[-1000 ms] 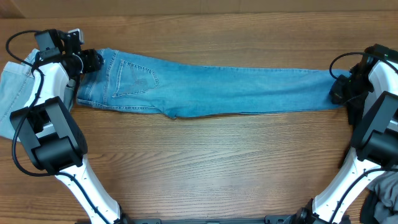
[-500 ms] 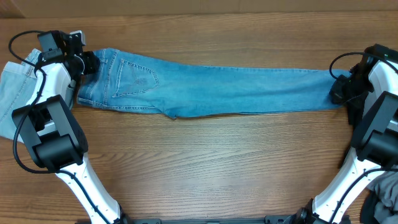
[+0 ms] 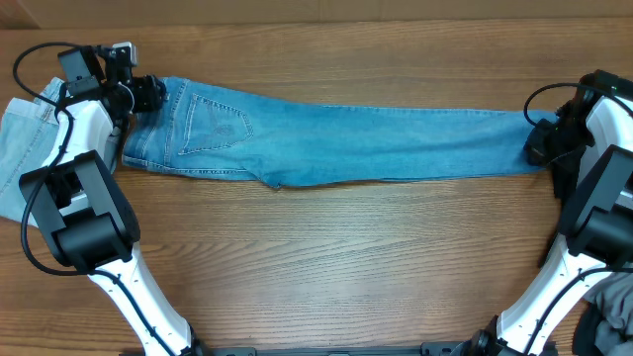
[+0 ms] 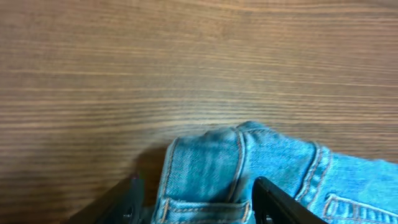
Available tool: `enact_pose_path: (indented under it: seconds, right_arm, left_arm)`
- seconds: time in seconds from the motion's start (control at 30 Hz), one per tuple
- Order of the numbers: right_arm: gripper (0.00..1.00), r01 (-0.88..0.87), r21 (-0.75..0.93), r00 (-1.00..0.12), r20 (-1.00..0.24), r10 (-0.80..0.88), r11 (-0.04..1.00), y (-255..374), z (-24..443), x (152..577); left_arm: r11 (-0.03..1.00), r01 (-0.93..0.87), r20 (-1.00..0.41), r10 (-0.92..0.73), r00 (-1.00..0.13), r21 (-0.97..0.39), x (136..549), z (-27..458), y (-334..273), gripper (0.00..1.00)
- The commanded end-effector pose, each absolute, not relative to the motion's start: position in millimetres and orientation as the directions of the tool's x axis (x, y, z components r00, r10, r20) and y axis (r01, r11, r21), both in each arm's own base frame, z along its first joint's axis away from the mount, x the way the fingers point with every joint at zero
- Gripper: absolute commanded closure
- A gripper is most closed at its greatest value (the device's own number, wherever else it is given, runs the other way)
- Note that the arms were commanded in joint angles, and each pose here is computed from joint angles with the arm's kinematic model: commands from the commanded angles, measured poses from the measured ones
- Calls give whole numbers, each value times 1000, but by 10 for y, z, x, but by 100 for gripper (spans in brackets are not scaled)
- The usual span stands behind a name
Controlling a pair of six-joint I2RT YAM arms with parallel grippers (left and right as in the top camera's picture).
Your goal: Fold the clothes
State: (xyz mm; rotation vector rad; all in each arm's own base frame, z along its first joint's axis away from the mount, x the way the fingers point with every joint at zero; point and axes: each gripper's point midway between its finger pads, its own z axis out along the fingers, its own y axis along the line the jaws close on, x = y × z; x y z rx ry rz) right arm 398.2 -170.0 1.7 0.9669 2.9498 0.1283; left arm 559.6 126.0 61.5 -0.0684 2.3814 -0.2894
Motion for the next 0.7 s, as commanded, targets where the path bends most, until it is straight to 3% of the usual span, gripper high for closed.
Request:
enact_pose_path:
  seconds: [0.0, 0.17, 0.27, 0.33, 0.47, 0.6, 0.67]
  right_arm:
    - [96, 573, 89, -820, 65, 569, 815, -1526, -329, 3905]
    - [96, 572, 90, -820, 57, 569, 815, -1534, -330, 3923]
    - [96, 572, 91, -820, 56, 569, 815, -1535, -330, 3926]
    - [96, 572, 91, -820, 55, 569, 815, -1536, -330, 3929]
    - [96, 571, 91, -821, 54, 569, 816, -1537, -330, 3930]
    - [96, 572, 91, -821, 53, 569, 816, -1537, -330, 3932]
    - [96, 571, 92, -821, 51, 569, 816, -1540, -330, 3937]
  left_arm:
    - [966, 79, -680, -113, -724, -244, 5639, 574, 1236, 40]
    - [964, 77, -665, -116, -738, -253, 5635, 434, 1218, 41]
    - [960, 67, -632, -126, -765, -273, 5593, 235, 1198, 36]
    - [960, 60, -633, -132, -762, -273, 5600, 296, 1239, 50]
    - [957, 22, -606, -165, -778, -289, 5566, 470, 1405, 68]
    - [962, 4, -625, -174, -761, -272, 5588, 888, 1553, 71]
    - [973, -60, -587, -182, -789, -221, 5498, 800, 1673, 71]
